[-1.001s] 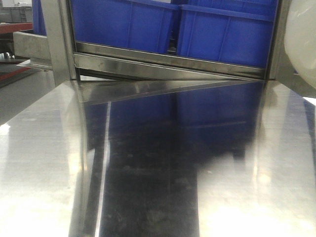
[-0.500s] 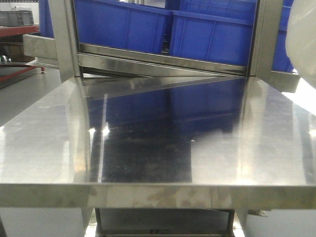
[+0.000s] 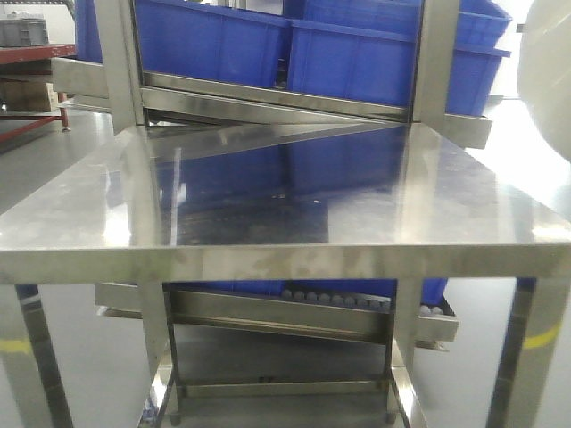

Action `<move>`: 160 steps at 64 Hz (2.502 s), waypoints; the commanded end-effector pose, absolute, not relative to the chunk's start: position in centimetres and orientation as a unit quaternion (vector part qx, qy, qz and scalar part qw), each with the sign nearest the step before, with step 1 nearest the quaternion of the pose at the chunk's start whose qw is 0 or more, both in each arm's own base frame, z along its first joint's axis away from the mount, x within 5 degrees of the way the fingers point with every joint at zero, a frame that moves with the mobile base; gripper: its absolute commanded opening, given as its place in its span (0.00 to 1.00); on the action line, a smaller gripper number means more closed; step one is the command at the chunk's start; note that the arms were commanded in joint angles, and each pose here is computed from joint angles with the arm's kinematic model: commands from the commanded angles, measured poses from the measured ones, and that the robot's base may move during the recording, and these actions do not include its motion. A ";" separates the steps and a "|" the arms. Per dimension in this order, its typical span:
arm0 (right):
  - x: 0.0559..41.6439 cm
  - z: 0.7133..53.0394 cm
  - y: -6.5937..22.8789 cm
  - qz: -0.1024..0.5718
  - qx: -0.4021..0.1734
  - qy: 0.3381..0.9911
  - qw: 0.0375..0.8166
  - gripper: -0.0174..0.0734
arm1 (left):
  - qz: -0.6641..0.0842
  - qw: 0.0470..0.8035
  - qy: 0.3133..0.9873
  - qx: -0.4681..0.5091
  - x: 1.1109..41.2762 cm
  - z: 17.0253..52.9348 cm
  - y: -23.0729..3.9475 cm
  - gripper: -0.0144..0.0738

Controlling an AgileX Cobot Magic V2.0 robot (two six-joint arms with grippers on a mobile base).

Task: Move white bin to right shelf second layer
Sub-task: 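Back away from the table and turn while holding the bin, then drive forward across the floor carrying the bin in the right gripper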

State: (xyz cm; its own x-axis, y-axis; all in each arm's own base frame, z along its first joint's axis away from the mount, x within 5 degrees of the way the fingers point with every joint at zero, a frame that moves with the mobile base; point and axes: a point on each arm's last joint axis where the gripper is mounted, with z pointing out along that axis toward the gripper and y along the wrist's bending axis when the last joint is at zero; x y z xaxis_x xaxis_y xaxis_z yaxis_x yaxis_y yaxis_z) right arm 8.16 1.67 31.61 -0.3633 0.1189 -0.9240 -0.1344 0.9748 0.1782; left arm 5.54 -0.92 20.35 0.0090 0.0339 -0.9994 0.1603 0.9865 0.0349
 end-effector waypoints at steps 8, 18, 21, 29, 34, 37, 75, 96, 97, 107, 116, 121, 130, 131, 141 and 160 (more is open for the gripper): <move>8.5 33.3 1.7 0.118 -0.004 0.784 0.610 0.23 | -0.049 0.728 0.681 0.063 5.6 19.9 -0.9 0.26; 8.5 33.3 1.7 0.118 -0.004 0.784 0.610 0.23 | -0.049 0.728 0.681 0.063 5.6 19.9 -0.9 0.26; 8.5 33.3 1.7 0.118 -0.004 0.784 0.610 0.23 | -0.049 0.728 0.681 0.063 5.6 19.9 -0.9 0.26; 8.5 33.3 1.7 0.118 -0.004 0.784 0.610 0.23 | -0.049 0.728 0.681 0.063 5.6 19.9 -0.9 0.26; 8.5 33.3 1.7 0.118 -0.004 0.784 0.610 0.23 | -0.049 0.728 0.681 0.063 5.6 19.9 -0.9 0.26; 8.5 33.3 1.7 0.118 -0.004 0.784 0.610 0.23 | -0.049 0.728 0.681 0.063 5.6 19.9 -0.9 0.26; 8.5 33.3 1.7 0.118 -0.004 0.784 0.610 0.23 | -0.049 0.728 0.681 0.063 5.6 19.9 -0.9 0.26; 8.5 33.3 1.7 0.118 -0.004 0.784 0.610 0.23 | -0.049 0.728 0.681 0.063 5.6 19.9 -0.9 0.26; 8.5 33.3 1.7 0.118 -0.004 0.784 0.610 0.23 | -0.049 0.728 0.681 0.063 5.6 19.9 -0.9 0.26; 8.5 33.3 1.7 0.118 -0.004 0.784 0.610 0.23 | -0.049 0.728 0.681 0.063 5.6 19.9 -0.9 0.26; 8.5 33.3 1.7 0.118 -0.004 0.784 0.610 0.23 | -0.049 0.728 0.681 0.063 5.6 19.9 -0.9 0.26; 8.5 33.3 1.7 0.118 -0.004 0.784 0.610 0.23 | -0.049 0.728 0.681 0.063 5.6 19.9 -0.9 0.26; 8.5 33.3 1.7 0.118 -0.004 0.784 0.610 0.23 | -0.049 0.728 0.681 0.063 5.6 19.9 -0.9 0.26; 8.5 33.3 1.7 0.118 -0.004 0.784 0.610 0.23 | -0.049 0.728 0.681 0.063 5.6 19.9 -0.9 0.26; 8.5 33.3 1.7 0.118 -0.004 0.784 0.610 0.23 | -0.049 0.728 0.681 0.063 5.6 19.9 -0.9 0.26; 8.5 33.3 1.7 0.118 -0.004 0.784 0.610 0.23 | -0.049 0.728 0.681 0.063 5.6 19.9 -0.9 0.26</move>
